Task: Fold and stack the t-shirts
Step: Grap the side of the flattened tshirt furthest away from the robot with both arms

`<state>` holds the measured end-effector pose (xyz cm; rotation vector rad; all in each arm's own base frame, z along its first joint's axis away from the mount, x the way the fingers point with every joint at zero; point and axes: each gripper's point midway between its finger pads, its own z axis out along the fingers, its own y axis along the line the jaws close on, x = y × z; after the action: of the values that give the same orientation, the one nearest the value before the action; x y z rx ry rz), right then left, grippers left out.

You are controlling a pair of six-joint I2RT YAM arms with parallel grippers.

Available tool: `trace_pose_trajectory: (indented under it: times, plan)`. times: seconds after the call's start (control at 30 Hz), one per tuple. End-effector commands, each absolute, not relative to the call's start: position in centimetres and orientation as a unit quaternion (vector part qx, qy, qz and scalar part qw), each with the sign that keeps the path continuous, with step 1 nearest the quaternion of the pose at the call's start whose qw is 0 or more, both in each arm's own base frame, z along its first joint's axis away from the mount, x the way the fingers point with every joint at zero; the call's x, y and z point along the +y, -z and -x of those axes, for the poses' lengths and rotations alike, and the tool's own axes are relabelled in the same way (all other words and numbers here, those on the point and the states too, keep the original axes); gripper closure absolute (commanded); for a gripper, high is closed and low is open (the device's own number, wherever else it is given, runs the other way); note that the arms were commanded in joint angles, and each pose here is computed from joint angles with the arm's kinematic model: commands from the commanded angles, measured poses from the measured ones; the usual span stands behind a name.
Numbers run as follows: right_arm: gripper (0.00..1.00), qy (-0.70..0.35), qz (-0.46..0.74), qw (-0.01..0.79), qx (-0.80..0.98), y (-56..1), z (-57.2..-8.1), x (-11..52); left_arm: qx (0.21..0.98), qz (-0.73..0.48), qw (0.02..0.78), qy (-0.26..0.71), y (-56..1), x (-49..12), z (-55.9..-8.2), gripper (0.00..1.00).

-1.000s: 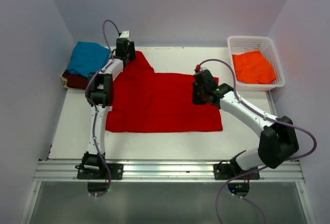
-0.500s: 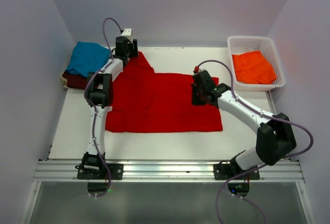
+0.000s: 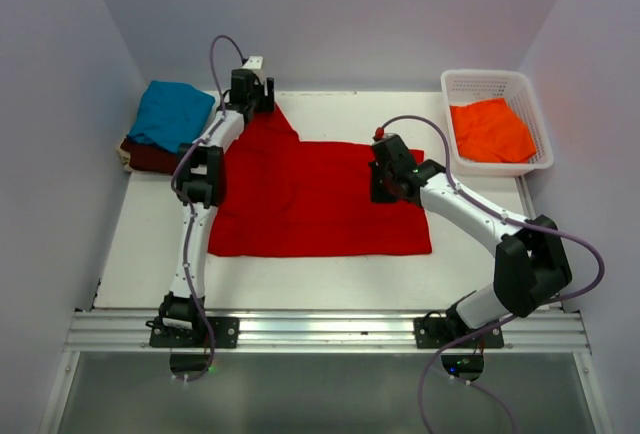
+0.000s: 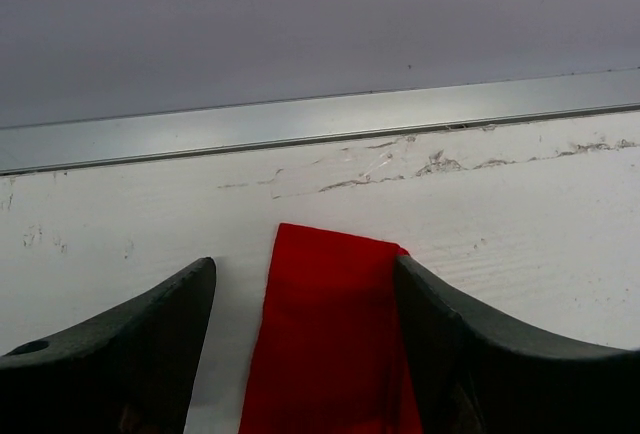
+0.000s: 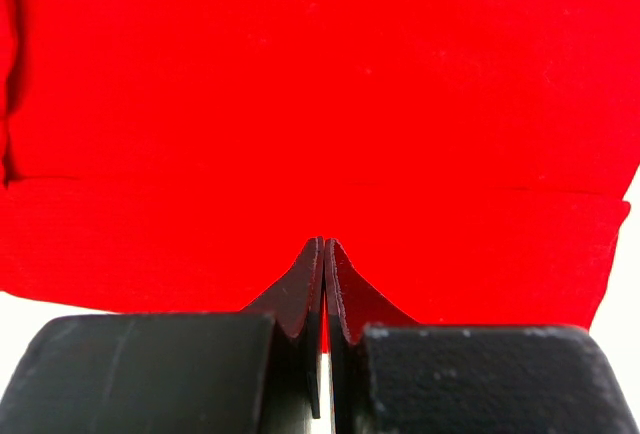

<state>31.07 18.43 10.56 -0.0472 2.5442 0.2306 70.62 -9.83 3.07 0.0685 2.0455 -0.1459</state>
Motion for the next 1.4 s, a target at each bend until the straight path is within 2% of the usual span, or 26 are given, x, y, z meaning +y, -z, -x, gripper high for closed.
trace_pose_trajectory:
  times: [0.0,0.1,0.17,0.2,0.23,0.33,0.4,0.43,0.6,0.73,0.87,0.9,1.0,1.07,1.13,1.27,1.33,1.37]
  plan:
    - [1.0,-0.102,0.021,0.308,0.946,-12.2,-32.2,19.2,0.86,-0.03,0.507,0.05,-3.4,-9.4,-70.6,0.24]
    - [1.0,-0.105,0.022,0.31,0.945,-12.5,-32.1,19.2,0.868,-0.028,0.492,0.05,-2.7,-9.3,-70.2,0.25]
    - [1.0,-0.105,0.021,0.312,0.944,-12.6,-32.0,19.2,0.873,-0.027,0.485,0.051,-2.4,-9.3,-69.9,0.34]
    - [1.0,-0.109,0.02,0.316,0.942,-12.9,-32.1,19.2,0.875,-0.027,0.48,0.056,-2.1,-9.4,-69.7,0.41]
    - [1.0,-0.11,0.02,0.317,0.942,-13.0,-32.1,19.3,0.876,-0.027,0.477,0.058,-2.0,-9.4,-69.6,0.6]
    - [1.0,-0.111,0.023,0.316,0.942,-13.3,-32.3,19.4,0.88,-0.017,0.47,0.063,-1.6,-9.0,-69.2,0.86]
    - [1.0,-0.115,0.02,0.313,0.942,-13.2,-32.1,19.5,0.882,-0.011,0.467,0.064,-1.4,-8.6,-68.9,0.92]
    - [1.0,-0.117,0.02,0.314,0.942,-13.1,-31.9,19.5,0.882,-0.007,0.467,0.062,-1.3,-8.3,-68.8,1.0]
    - [1.0,-0.104,0.015,0.324,0.94,-13.2,-31.9,18.8,0.875,0.001,0.481,0.054,-2.2,-7.8,-68.1,1.0]
    - [1.0,-0.081,0.011,0.329,0.941,-12.8,-32.4,18.1,0.86,0.016,0.508,0.044,-5.5,-7.1,-67.6,1.0]
    - [1.0,-0.059,0.0,0.339,0.939,-12.2,-33.1,17.4,0.838,0.014,0.544,0.037,-11.8,-6.7,-67.4,1.0]
    - [0.93,-0.053,-0.001,0.338,0.94,-11.9,-33.3,17.3,0.837,0.011,0.546,0.036,-12.4,-6.8,-67.2,1.0]
    - [0.86,-0.036,-0.011,0.346,0.938,-11.8,-34.0,16.8,0.831,0.01,0.555,0.039,-15.1,-6.8,-66.1,1.0]
    - [0.67,-0.018,-0.024,0.36,0.932,-12.2,-34.8,16.0,0.827,0.01,0.56,0.038,-16.5,-6.7,-65.2,1.0]
    - [0.55,-0.005,-0.043,0.368,0.929,-12.5,-35.7,15.3,0.823,0.016,0.566,0.038,-17.7,-6.5,-64.8,1.0]
    - [0.46,0.013,-0.091,0.374,0.923,-12.8,-38.3,12.6,0.842,0.015,0.538,0.036,-18.2,-6.5,-63.1,1.0]
    - [0.46,0.012,-0.111,0.367,0.924,-12.5,-39.6,11.6,0.842,0.016,0.539,0.033,-19.4,-6.3,-61.9,1.0]
    - [0.45,0.016,-0.13,0.365,0.922,-12.2,-40.4,10.4,0.852,0.017,0.522,0.03,-17.8,-6.1,-60.8,1.0]
